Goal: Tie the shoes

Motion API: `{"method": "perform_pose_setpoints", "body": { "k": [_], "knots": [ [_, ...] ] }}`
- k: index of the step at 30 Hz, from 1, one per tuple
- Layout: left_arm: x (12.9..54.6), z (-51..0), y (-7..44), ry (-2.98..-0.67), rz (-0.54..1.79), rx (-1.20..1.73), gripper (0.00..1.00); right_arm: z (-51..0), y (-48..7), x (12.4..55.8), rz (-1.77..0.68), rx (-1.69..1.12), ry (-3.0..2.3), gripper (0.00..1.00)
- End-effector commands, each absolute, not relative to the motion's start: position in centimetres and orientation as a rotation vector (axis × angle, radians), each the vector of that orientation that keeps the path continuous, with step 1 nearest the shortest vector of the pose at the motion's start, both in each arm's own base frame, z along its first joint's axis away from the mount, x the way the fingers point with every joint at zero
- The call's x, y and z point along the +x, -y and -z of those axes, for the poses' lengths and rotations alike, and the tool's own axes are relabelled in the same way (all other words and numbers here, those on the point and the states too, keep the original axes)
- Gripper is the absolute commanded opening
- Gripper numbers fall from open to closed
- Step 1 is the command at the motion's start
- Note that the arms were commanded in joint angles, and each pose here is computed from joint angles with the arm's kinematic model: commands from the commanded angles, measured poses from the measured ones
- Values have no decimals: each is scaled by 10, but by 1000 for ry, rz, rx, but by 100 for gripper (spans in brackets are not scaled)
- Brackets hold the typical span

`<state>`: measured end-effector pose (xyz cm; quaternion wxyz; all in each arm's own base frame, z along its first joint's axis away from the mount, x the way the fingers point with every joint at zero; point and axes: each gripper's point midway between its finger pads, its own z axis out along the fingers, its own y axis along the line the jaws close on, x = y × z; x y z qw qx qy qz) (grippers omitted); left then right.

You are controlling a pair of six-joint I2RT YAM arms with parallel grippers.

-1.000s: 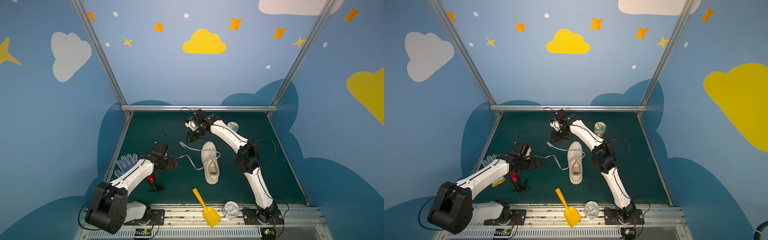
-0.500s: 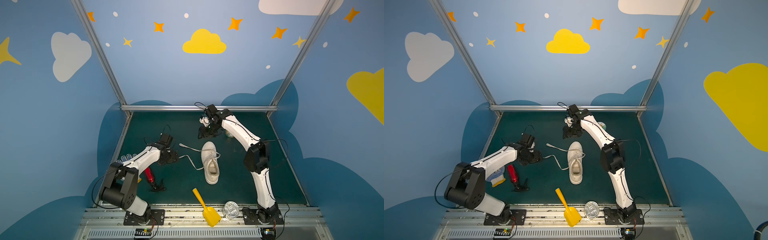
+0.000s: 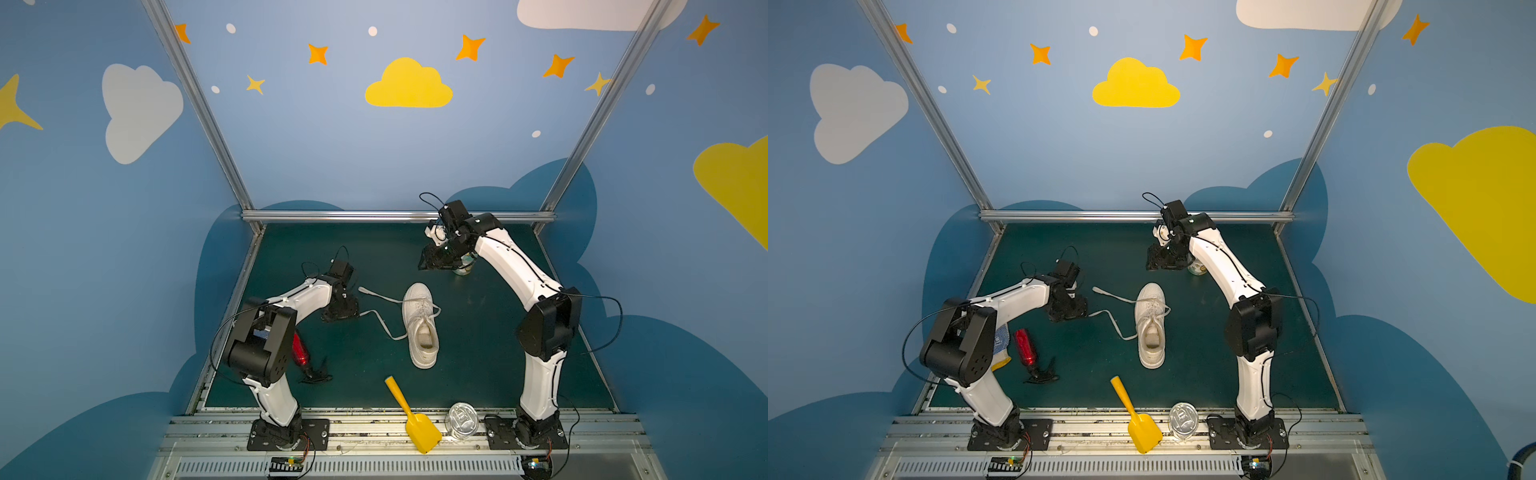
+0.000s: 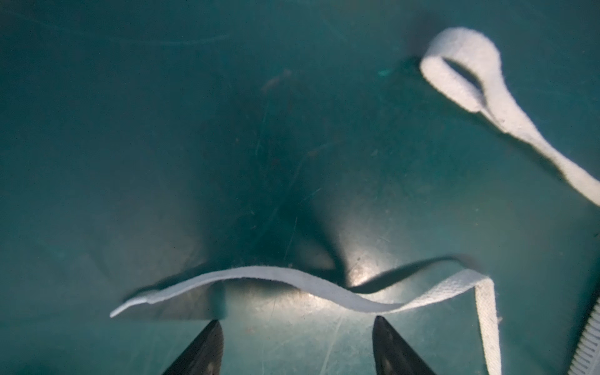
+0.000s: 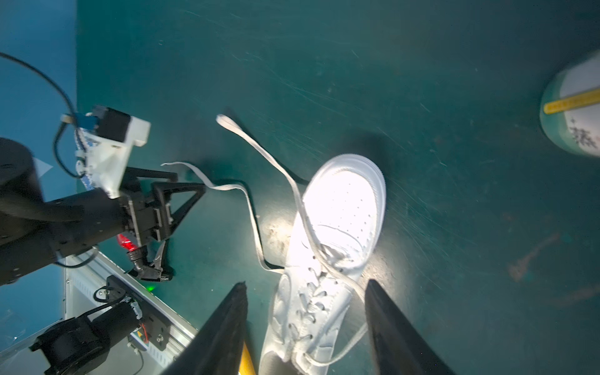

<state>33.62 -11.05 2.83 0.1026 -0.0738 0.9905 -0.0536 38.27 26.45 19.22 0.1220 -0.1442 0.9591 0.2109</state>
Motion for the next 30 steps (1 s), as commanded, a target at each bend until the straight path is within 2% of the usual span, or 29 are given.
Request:
{"method": "perform_pose_setpoints", "body": {
  "k": [1,10,19,23,30],
  "knots": [
    [343,-26,106,-2931,92,-231,70,-203,-262,377,-634,-424,-2774,58],
    [346,-12,109,-2997,27,-203,62,-198,-251,372,-634,-403,-2799,58],
    [339,-3,106,-3016,-64,-176,23,-202,-237,368,-632,-373,-2810,57],
    [347,-20,107,-2972,-86,-132,6,-208,-225,364,-623,-350,-2804,57],
    [374,-78,115,-2846,-96,9,3,-215,-193,347,-625,-259,-2776,57]
  ]
}}
